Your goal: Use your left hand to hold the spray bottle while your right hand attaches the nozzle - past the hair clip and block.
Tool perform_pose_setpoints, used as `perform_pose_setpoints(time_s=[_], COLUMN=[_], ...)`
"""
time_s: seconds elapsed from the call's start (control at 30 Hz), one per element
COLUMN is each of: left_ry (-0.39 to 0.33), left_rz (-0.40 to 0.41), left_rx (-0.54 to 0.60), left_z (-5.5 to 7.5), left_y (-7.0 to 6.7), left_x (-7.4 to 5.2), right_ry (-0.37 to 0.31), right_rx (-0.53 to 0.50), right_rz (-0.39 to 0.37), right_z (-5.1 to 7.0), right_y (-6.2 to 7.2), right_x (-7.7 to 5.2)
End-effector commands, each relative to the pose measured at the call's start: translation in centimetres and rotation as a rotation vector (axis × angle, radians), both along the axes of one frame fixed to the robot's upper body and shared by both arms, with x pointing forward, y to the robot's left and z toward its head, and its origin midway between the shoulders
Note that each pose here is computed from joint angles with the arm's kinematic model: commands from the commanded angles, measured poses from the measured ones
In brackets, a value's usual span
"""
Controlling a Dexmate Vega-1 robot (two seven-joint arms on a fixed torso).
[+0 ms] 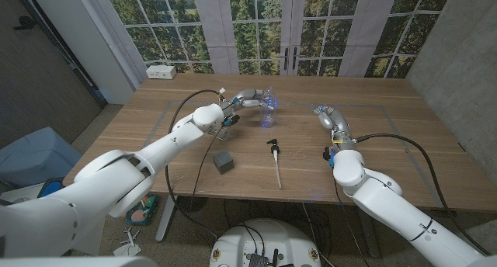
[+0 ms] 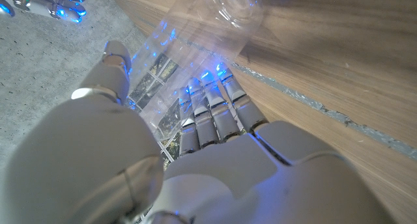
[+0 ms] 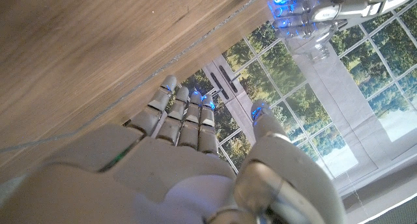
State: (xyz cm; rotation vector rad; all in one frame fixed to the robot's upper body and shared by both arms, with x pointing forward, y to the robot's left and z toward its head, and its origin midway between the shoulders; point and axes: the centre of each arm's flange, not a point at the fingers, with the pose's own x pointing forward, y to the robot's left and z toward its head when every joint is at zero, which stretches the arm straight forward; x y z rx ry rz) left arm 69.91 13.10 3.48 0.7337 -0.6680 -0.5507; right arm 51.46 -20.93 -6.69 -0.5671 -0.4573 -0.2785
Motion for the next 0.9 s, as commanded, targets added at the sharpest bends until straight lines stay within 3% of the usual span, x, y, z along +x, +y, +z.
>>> perform_pose_setpoints(time_s=[0.03, 0.57, 0.9], left_ry=[-0.008, -0.022, -0.028], left_rz=[0.0, -0.007, -0.006], left_rx=[-0.006, -0.019, -0.02], left_z=[0.2, 0.3, 0.2], left_y=[0.3, 0.7, 1.0], left_x=[0.0, -0.4, -0.8], right_ry=[0.009, 0.005, -0.054], right_rx=[-0.128, -0.25, -0.334], right_rz=[-0.044, -0.06, -0.119], right_z=[0.2, -0.4, -1.2], right_y=[2.0, 4.0, 5.5], right_x=[-1.1, -2.4, -3.3])
